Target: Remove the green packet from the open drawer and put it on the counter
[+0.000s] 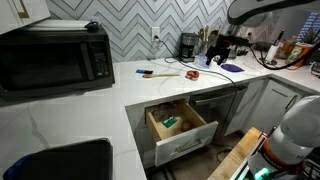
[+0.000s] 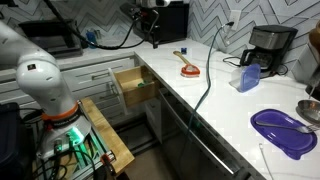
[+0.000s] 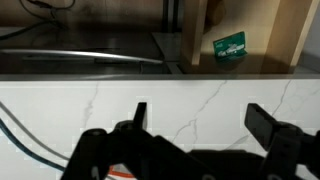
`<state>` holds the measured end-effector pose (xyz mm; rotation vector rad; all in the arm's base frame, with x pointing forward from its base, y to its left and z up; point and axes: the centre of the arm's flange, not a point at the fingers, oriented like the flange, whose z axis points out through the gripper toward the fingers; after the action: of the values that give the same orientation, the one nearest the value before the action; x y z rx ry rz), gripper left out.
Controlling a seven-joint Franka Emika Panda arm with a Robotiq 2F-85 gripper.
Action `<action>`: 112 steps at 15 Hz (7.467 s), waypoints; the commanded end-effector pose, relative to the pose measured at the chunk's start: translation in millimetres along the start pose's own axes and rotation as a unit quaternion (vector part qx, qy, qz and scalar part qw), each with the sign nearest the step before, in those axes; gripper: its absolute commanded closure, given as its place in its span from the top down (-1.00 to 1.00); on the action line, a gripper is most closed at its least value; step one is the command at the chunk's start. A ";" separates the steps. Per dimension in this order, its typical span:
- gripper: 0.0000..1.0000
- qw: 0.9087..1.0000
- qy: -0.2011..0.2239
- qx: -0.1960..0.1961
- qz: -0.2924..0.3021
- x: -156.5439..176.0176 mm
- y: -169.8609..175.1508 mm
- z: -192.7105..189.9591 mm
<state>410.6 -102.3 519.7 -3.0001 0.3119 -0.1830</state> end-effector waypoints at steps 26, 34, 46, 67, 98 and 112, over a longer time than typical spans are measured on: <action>1.00 0.957 0.067 -0.070 0.275 -41.3 -185.6 131.7; 1.00 0.924 0.093 -0.099 0.357 -71.0 -212.3 195.8; 1.00 0.919 0.109 -0.076 0.371 -73.1 -215.8 250.4; 1.00 0.908 0.144 -0.068 0.388 -64.2 -238.7 330.8; -1.00 0.917 0.185 -0.020 0.353 -48.7 -248.3 375.6; -1.00 0.921 0.083 -0.020 0.380 -45.6 -258.5 272.2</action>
<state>461.6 199.5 237.1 -2.6376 1.4461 -0.4277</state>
